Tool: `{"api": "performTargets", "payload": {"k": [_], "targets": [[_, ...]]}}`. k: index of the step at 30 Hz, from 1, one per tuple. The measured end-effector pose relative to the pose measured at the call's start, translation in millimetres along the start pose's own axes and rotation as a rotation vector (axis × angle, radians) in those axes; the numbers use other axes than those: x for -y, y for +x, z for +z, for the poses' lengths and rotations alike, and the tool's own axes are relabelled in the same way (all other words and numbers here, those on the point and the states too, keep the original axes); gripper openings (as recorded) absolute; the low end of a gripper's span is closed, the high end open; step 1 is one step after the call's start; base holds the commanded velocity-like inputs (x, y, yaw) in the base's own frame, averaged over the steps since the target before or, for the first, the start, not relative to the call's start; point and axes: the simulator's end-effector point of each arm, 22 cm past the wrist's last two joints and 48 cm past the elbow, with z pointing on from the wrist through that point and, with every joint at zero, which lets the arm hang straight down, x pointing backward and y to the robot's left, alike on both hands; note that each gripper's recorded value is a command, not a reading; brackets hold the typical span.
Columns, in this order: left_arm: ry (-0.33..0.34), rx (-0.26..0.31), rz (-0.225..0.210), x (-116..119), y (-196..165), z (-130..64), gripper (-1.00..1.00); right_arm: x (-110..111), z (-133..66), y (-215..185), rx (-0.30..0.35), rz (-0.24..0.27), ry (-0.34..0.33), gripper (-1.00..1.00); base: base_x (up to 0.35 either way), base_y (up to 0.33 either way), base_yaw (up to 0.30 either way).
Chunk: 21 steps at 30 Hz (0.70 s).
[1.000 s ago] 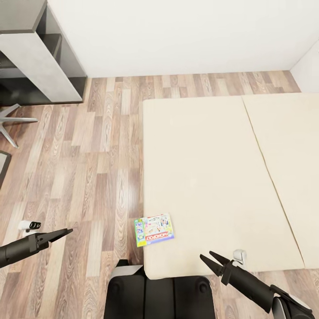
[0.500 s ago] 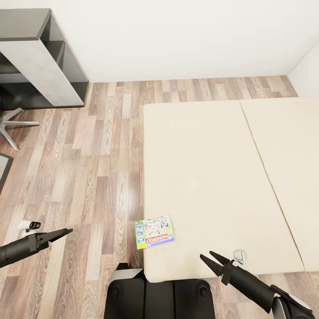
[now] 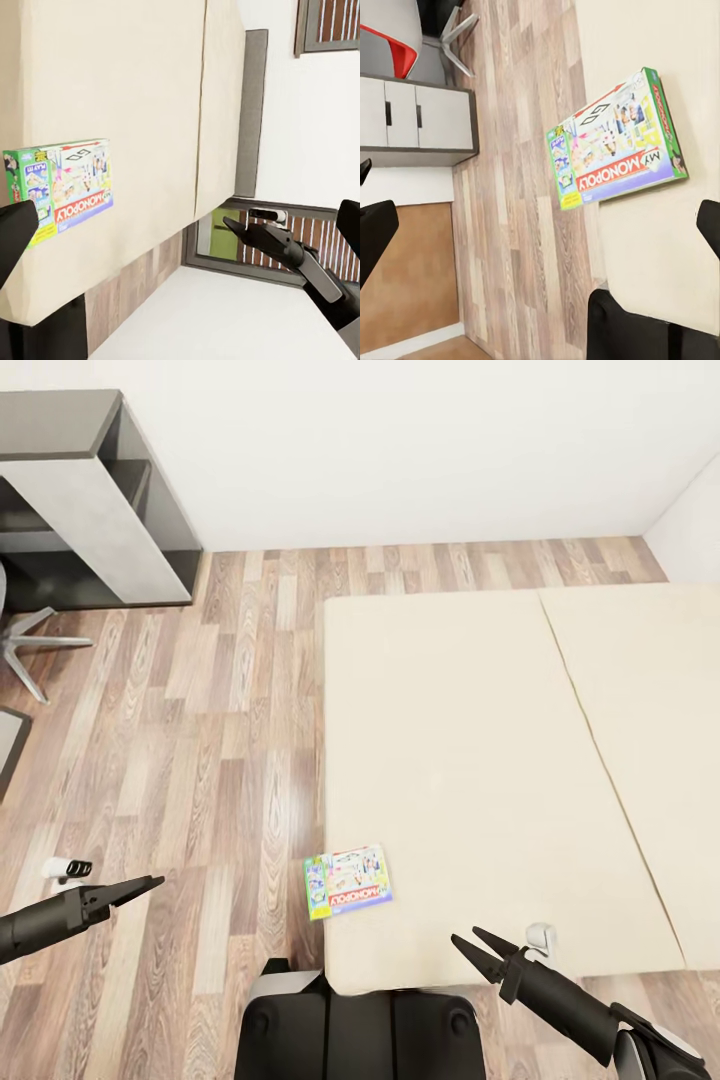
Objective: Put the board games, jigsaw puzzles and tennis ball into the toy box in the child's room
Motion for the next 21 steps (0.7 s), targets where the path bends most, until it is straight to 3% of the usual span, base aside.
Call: {"api": "performTargets", "payload": {"k": [21], "targets": [[0.001, 0.0, 0.001, 0.4, 0.0, 0.1, 1.0, -0.4, -0.1, -0.1, 0.0, -0.001, 0.0, 1.0, -0.029, 0.0, 0.0]]}}
